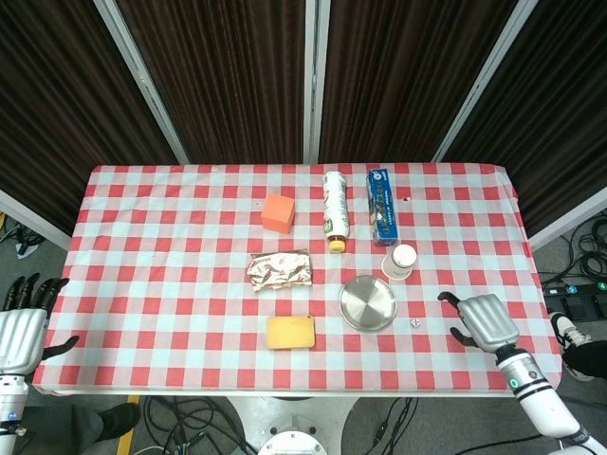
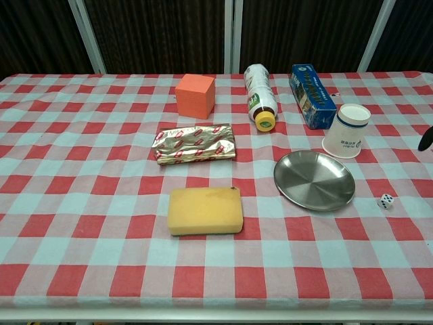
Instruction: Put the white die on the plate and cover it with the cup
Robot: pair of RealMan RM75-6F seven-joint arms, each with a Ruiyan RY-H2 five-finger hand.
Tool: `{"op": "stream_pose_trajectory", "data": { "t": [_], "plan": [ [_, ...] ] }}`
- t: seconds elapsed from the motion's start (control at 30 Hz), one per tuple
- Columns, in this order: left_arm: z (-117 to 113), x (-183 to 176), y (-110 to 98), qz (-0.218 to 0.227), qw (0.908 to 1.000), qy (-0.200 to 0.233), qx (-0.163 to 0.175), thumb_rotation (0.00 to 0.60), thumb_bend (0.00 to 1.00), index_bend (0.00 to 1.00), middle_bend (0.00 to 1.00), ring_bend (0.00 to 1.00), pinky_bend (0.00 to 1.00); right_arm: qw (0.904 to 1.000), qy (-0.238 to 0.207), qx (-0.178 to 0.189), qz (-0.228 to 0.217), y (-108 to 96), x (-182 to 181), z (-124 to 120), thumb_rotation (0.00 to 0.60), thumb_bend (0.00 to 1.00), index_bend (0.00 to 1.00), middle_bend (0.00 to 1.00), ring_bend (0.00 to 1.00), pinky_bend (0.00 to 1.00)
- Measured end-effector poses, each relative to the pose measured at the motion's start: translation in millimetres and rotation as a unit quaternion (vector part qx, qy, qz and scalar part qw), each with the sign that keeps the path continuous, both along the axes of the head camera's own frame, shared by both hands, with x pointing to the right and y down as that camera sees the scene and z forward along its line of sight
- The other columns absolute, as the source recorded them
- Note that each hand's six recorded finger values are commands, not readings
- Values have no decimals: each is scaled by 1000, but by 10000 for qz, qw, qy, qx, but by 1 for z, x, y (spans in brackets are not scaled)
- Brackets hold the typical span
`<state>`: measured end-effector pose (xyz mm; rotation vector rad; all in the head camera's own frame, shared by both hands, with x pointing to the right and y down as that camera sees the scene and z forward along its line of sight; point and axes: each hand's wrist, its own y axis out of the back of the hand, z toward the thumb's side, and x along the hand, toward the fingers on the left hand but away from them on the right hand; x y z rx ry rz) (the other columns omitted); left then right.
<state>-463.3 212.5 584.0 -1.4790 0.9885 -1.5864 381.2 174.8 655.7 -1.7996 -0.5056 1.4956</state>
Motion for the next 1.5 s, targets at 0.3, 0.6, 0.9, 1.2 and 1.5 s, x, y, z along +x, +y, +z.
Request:
{"op": "stream_pose_trajectory", "data": {
  "t": [0.3, 0.6, 0.9, 1.2, 1.5],
  "plan": [
    [0, -1, 0, -21, 10000, -6, -16, 600, 0, 151, 156, 41, 0, 9973, 320, -338, -569, -3, -15, 46, 600, 219, 384, 907, 860, 903],
    [0, -2, 0, -45, 10000, -6, -28, 600, 0, 151, 156, 41, 0, 9955, 119, -379, -861, 1, -36, 68, 600, 218, 392, 909, 868, 909],
    [2, -3, 1, -81, 10000, 29, -43, 600, 0, 151, 155, 41, 0, 9944, 36, -371, -987, 1, -44, 75, 600, 254, 501, 918, 881, 927],
    [4, -5, 2, -107, 9999, 43, -40, 600, 0, 151, 156, 41, 0, 9958, -264, -128, -867, -8, -53, 67, 600, 303, 635, 930, 896, 942],
    [0, -6, 0, -79, 10000, 36, 10, 600, 0, 152, 156, 41, 0, 9925, -600, -47, -1062, -41, -96, 64, 600, 302, 603, 930, 897, 941]
  ]
}}
